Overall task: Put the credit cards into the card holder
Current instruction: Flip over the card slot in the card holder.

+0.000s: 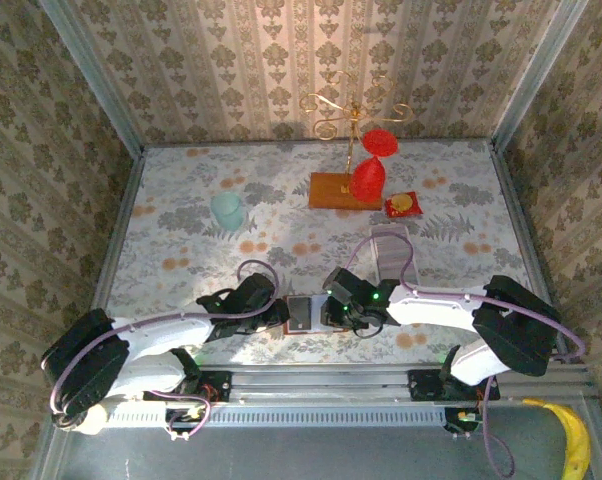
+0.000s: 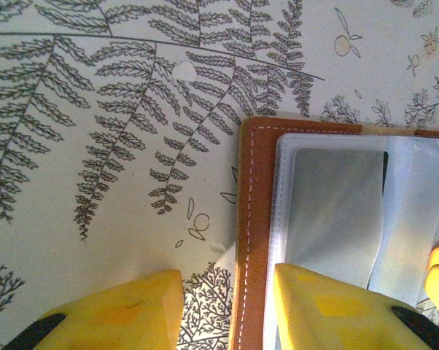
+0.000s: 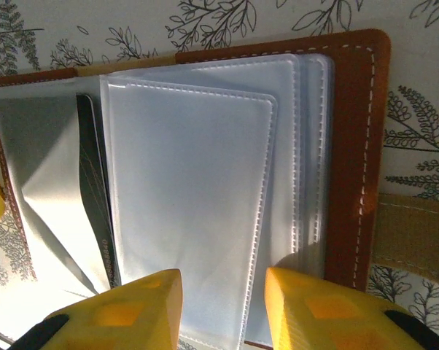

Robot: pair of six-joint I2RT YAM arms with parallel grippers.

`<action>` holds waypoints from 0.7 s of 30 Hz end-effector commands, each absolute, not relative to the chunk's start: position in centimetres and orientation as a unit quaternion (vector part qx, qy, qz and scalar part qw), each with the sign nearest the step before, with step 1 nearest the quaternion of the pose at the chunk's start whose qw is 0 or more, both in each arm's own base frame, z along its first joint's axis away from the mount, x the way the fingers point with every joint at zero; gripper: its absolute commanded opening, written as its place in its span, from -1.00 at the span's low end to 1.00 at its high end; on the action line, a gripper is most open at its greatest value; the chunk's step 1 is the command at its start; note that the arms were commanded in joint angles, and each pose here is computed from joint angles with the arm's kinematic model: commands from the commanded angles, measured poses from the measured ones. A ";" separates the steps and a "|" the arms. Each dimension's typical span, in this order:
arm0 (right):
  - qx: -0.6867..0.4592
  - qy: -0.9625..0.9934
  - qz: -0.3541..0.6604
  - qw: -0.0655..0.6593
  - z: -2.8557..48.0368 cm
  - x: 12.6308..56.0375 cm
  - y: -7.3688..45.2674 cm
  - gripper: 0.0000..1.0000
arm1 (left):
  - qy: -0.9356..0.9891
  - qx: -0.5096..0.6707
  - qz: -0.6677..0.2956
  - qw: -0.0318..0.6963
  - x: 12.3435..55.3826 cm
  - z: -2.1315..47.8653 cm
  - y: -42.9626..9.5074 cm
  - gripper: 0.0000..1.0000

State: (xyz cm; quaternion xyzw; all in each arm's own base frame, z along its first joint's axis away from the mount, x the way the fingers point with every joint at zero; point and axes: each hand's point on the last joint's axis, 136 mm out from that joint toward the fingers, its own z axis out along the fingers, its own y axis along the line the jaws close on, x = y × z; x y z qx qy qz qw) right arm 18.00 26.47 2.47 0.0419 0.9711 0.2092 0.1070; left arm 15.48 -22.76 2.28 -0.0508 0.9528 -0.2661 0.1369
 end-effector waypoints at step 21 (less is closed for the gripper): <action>0.072 0.942 0.298 0.138 5.2 19.2 29.0 -0.26 | 0.960 -0.038 -0.253 0.116 14.8 1.1 -23.3 -0.31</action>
